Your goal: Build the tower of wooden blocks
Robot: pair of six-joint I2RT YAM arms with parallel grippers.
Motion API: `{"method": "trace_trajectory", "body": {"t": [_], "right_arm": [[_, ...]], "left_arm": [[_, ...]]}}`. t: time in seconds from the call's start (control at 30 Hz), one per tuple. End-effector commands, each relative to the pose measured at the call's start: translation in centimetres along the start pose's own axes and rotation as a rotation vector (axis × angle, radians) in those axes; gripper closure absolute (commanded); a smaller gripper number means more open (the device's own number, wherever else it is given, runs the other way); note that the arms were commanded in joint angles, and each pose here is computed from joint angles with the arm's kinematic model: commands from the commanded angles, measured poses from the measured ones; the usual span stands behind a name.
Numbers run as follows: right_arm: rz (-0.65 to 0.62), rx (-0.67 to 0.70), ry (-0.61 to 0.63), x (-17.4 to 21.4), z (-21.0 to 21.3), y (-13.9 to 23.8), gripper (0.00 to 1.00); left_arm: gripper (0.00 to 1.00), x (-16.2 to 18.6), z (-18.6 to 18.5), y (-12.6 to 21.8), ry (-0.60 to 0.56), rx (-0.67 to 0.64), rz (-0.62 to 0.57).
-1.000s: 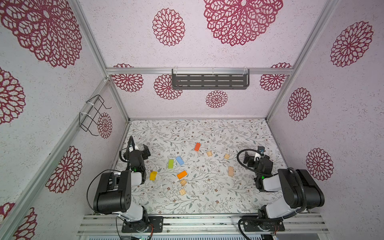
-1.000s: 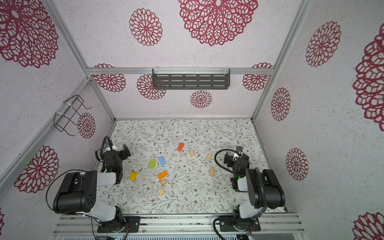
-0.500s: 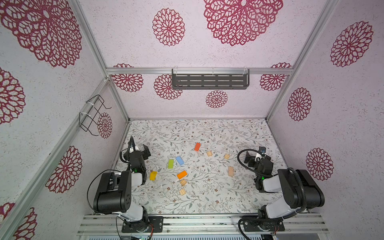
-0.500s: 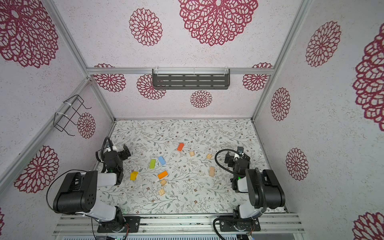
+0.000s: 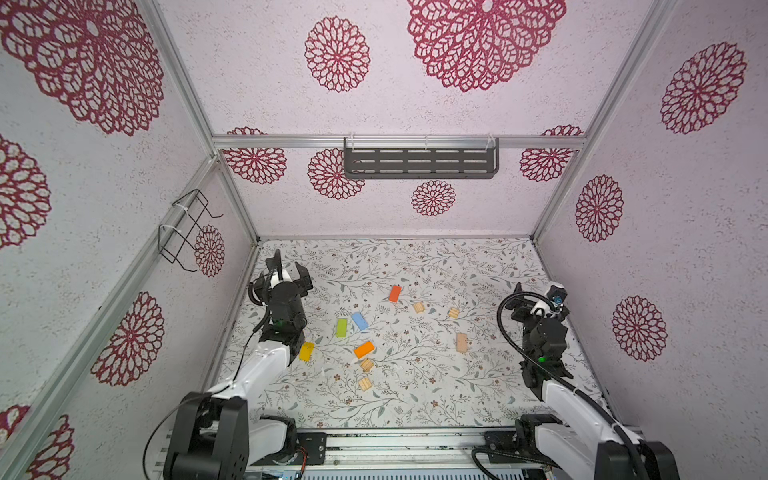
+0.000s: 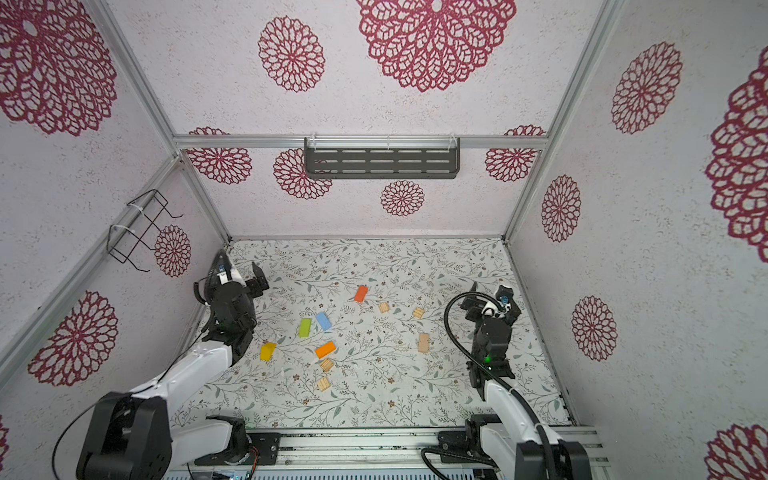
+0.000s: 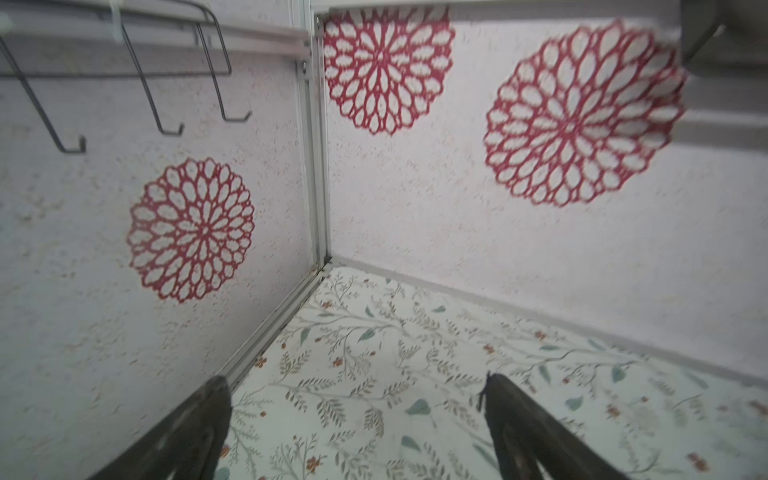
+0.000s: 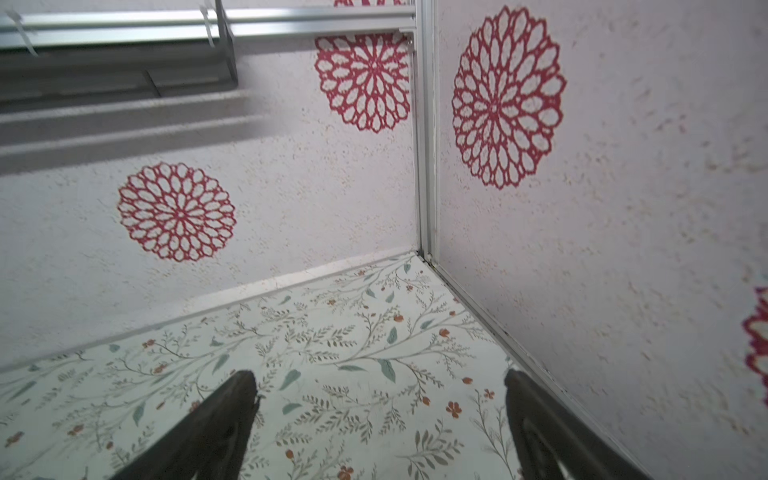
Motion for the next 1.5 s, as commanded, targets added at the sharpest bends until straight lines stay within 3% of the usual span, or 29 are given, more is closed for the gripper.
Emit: {"method": "trace_trajectory", "body": {"t": [0.0,0.2,0.47,0.67,0.83,1.03,1.2,1.47], "right_arm": [[0.217,-0.033,0.005,-0.3,1.3,-0.1,0.07],[0.494,-0.180,0.094,-0.6,6.3,-0.4,0.09],[0.766,-0.411,0.263,2.3,14.4,0.3,0.14],[0.873,-0.489,0.330,4.6,17.9,0.6,0.13],[0.943,-0.504,0.360,7.5,20.4,0.5,0.26],[1.013,-0.501,0.383,11.3,23.4,-0.2,0.36],[1.087,-0.474,0.431,13.8,25.0,-1.5,0.41],[1.145,-0.462,0.493,15.8,25.3,-2.7,0.43]], "left_arm": [[0.03,-1.6,-0.5,0.8,0.101,0.057,0.185],[0.03,-4.2,-2.0,2.5,0.159,0.130,0.392],[0.03,-0.1,-0.3,5.9,0.201,0.049,0.603],[0.03,2.4,-0.3,7.0,0.233,0.073,0.684],[0.03,4.4,-1.1,6.8,0.201,0.112,0.744],[0.03,7.2,-2.7,7.1,0.208,0.168,0.791],[0.03,10.1,-4.2,8.2,0.213,0.206,0.787],[0.03,10.5,-5.1,7.5,0.128,0.216,0.782]]}}
Point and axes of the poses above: each gripper's point midway between its finger pads, its own y axis back along the fingers, its own z axis along the line the jaws close on, x = y × z, the point moved 8 cm from there along y, back along the fingers, and after that the axes turned 4 degrees about -y, right-handed, at the moved point
